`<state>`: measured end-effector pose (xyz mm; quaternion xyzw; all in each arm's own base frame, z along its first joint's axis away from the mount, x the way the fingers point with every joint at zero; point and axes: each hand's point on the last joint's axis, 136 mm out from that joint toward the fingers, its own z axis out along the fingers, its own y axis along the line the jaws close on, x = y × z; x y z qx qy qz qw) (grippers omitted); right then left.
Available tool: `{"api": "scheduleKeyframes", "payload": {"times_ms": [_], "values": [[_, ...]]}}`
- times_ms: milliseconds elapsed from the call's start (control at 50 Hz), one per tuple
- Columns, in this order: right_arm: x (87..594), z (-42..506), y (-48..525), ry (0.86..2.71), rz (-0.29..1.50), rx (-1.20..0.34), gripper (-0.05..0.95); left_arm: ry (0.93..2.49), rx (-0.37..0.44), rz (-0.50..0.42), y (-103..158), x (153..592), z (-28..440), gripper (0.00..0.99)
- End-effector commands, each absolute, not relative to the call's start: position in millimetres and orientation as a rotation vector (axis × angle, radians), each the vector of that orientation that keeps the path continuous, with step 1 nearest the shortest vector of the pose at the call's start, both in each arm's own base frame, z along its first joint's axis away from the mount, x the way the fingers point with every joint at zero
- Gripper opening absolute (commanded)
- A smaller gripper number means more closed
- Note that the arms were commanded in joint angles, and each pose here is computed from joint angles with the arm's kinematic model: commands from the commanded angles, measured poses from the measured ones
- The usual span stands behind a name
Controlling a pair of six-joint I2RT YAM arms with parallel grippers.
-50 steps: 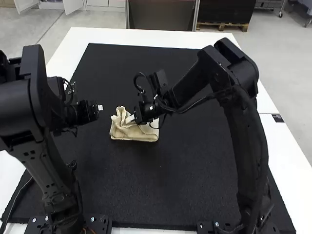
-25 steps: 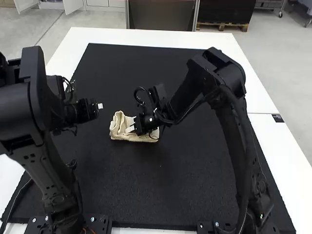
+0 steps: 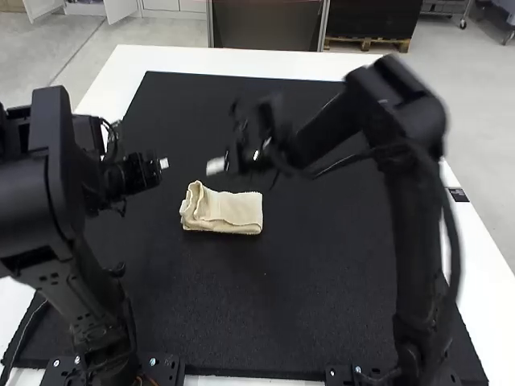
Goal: Fold the towel.
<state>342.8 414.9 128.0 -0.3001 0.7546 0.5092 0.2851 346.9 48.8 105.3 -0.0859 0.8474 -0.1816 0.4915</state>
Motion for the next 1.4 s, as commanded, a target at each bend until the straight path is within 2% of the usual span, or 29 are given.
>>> {"api": "scheduleKeyframes", "payload": {"times_ms": [0,320,520,720,1060,1220,1380], "values": [[365.3,200.0,388.4,1.893,1.367,-0.723,-0.02,1.972,-0.195,-0.462,48.5,362.7,145.6,0.962],[399.6,309.3,295.2,1.705,1.212,-0.543,-0.02,1.851,-0.115,-0.549,5.5,386.9,220.3,0.961],[395.5,356.3,242.5,1.609,1.114,-0.455,-0.02,1.775,-0.061,-0.549,-21.7,391.5,260.1,0.961],[378.0,383.4,198.4,1.546,1.059,-0.382,-0.02,1.713,-0.043,-0.522,-22.6,387.5,287.1,0.957],[326.2,425.3,147.2,1.397,0.987,-0.318,-0.02,1.539,0.049,-0.52,-50.7,360.0,349.1,0.956],[289.6,441.0,128.7,1.306,0.987,-0.307,-0.02,1.46,0.059,-0.481,-49.5,344.0,373.2,0.956],[254.5,450.6,116.8,1.214,0.975,-0.324,-0.02,1.397,0.024,-0.389,-36.1,335.1,387.9,0.956]]}}
